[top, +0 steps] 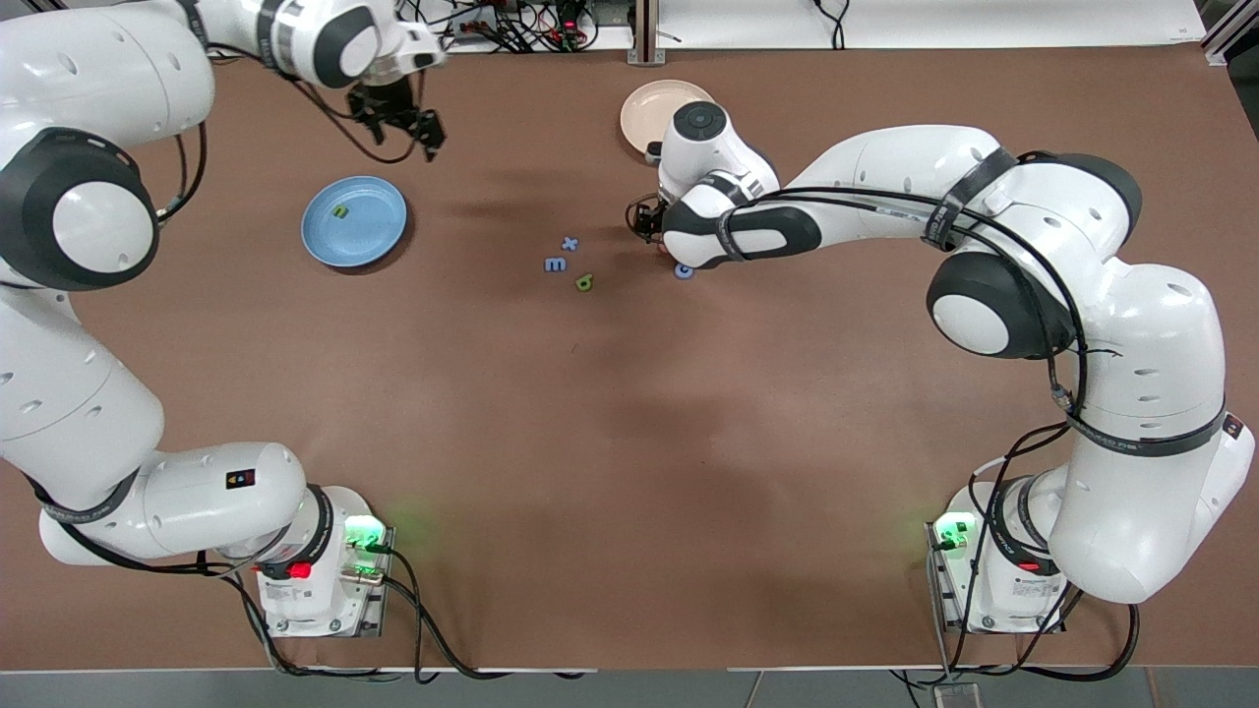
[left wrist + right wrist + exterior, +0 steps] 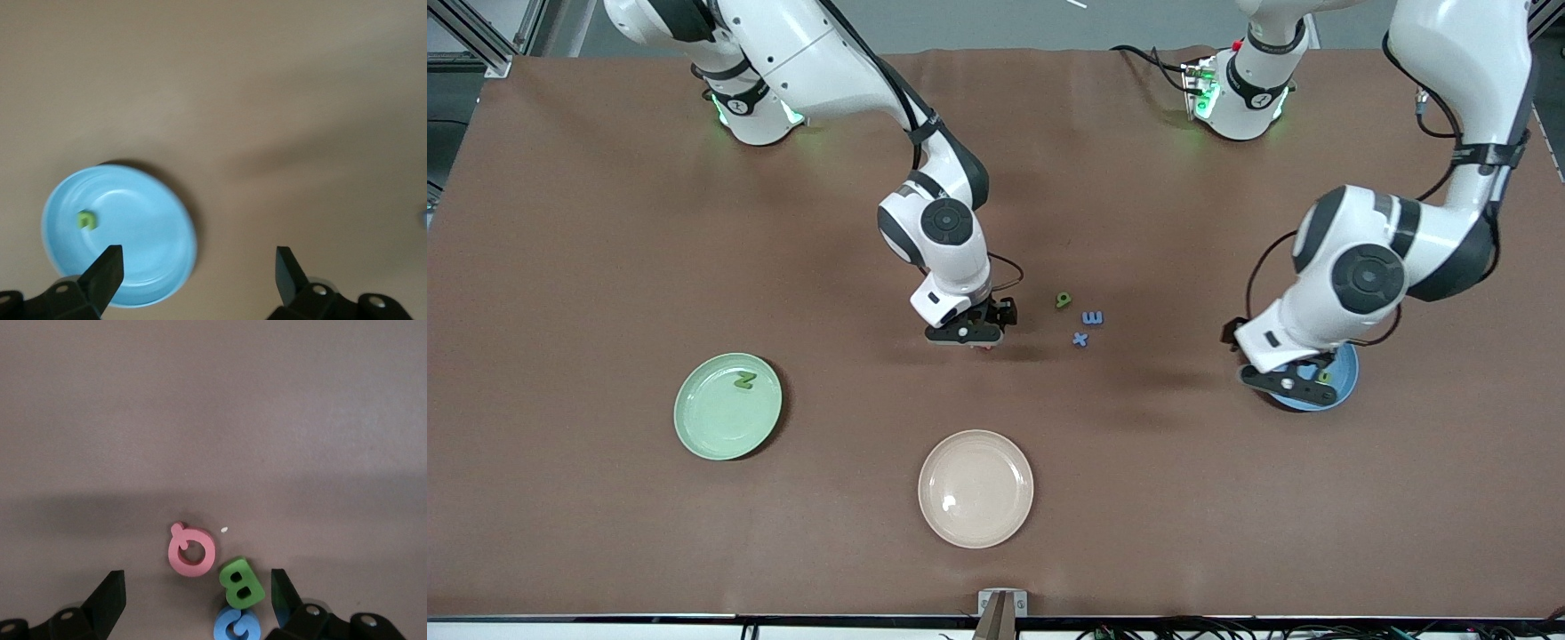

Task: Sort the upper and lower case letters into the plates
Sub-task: 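Grasp the pink letter with the right gripper while the left gripper reaches letters, then carry the pink letter to the green plate while the left gripper grasps the blue x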

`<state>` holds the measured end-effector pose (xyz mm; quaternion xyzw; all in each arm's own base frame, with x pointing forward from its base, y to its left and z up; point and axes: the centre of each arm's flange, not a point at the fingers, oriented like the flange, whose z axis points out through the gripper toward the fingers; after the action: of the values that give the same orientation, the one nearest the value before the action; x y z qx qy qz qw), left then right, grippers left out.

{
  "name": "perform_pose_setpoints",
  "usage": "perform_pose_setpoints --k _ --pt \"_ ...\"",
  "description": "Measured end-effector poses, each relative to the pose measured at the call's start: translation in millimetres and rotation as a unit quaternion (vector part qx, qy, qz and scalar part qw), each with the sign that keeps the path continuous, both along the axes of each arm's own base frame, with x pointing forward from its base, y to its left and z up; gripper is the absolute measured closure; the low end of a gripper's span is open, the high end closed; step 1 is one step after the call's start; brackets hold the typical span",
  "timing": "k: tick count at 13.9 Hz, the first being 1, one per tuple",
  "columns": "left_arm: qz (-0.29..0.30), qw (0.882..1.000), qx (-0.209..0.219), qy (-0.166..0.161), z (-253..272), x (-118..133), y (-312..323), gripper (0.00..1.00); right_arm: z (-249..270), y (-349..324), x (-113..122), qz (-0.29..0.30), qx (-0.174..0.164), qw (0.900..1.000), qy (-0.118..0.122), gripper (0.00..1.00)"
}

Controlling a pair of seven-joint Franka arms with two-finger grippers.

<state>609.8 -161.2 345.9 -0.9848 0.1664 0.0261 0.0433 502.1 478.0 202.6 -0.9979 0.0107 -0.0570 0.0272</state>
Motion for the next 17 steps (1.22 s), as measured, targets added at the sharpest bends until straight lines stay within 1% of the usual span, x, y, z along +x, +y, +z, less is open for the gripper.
perform_pose_setpoints --k 4,7,10,12,13,14,15,16,17 --pt "0.002 0.999 -0.042 0.012 -6 -11 -72 0.0 -4 -5 7 0.011 -0.014 1.0 -0.012 0.04" --pt "0.007 0.998 -0.054 0.013 -11 -20 -123 0.0 -14 -1 11 0.012 -0.016 1.0 -0.013 0.05" --pt "-0.009 0.998 -0.066 0.02 -22 -24 -158 0.0 -23 3 12 0.015 -0.016 1.0 -0.014 0.08" --pt "-0.004 0.997 -0.079 0.018 -36 -29 -181 0.0 -25 3 12 0.016 -0.016 1.0 -0.015 0.13" --pt "0.004 0.996 -0.086 0.017 -44 -31 -190 0.0 -25 4 12 0.016 -0.015 1.0 -0.015 0.18" --pt "0.01 0.995 -0.094 0.015 -53 -34 -199 0.0 -26 4 12 0.016 -0.015 1.0 -0.015 0.18" --pt "0.013 0.995 -0.099 0.015 -62 -36 -207 0.0 -26 4 12 0.013 -0.014 1.0 -0.016 0.23" --pt "0.012 0.995 -0.099 0.013 -72 -39 -213 0.0 -26 4 12 0.008 -0.013 1.0 -0.016 0.27" --pt "0.009 0.996 -0.092 0.009 -83 -40 -216 0.0 -26 4 12 0.007 -0.013 1.0 -0.016 0.27"
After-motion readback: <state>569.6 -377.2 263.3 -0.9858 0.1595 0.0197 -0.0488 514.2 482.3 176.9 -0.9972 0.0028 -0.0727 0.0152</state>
